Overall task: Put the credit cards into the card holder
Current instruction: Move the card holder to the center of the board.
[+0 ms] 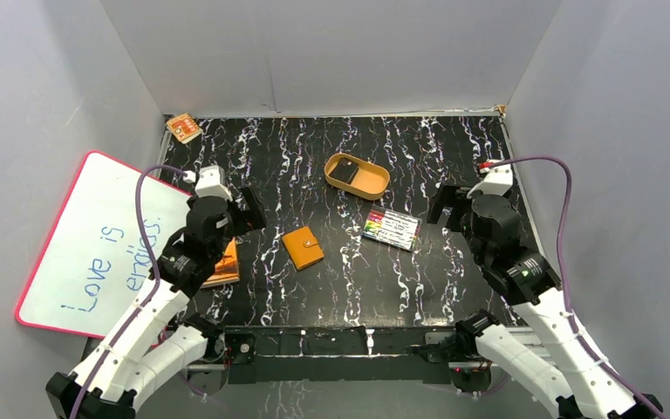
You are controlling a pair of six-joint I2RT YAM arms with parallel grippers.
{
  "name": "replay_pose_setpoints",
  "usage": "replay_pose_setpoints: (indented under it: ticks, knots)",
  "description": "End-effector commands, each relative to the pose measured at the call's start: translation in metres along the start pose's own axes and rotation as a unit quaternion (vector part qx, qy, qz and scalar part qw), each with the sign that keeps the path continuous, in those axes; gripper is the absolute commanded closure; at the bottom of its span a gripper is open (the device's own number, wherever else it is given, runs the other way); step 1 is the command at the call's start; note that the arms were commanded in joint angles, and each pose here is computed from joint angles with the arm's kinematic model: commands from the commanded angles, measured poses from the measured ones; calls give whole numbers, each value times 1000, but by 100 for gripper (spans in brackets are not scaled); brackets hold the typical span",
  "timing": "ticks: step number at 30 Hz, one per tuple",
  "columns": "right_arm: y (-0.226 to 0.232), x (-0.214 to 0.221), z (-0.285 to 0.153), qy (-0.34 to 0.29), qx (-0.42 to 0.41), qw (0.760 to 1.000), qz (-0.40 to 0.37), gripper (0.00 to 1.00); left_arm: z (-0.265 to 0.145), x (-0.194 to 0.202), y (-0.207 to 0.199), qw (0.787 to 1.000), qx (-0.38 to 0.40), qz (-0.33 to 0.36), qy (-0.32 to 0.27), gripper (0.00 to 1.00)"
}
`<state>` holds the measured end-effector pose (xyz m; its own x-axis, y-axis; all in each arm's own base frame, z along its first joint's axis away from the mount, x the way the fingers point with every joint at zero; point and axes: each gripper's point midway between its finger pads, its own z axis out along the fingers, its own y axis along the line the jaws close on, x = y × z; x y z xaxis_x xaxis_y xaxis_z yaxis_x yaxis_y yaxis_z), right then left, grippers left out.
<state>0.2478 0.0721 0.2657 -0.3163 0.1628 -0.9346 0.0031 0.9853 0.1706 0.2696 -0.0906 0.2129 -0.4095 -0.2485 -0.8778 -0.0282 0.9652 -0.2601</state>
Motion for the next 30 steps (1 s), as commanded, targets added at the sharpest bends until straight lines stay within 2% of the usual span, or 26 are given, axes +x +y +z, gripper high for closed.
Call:
replay_pose_setpoints:
  ticks: [1, 7, 12, 15, 17, 21, 30]
  knots:
    - [21, -11, -11, -26, -77, 996, -22, 2, -7, -13, 8, 999, -18, -7, -30, 5]
    - [19, -25, -26, -86, -101, 991, -5, 1, -3, -9, 2, 1000, -5, -10, -21, 6]
    - [27, -23, -31, -78, -129, 988, -29, 2, 0, -4, 2, 1000, -6, -15, -15, 7]
    - [48, -6, -24, -30, -174, 983, -46, 1, 1, 0, 9, 1000, -21, -14, -18, 7]
    - [64, 17, -9, 32, -193, 980, -37, 1, 2, 2, 15, 999, -30, -17, -28, 7]
    - [80, 55, 16, 108, -194, 975, -7, 2, 5, 5, 27, 997, -54, -32, -49, 7]
    - [87, 116, 34, 193, -177, 965, -1, 4, 17, 34, 22, 995, -77, 3, 62, 6]
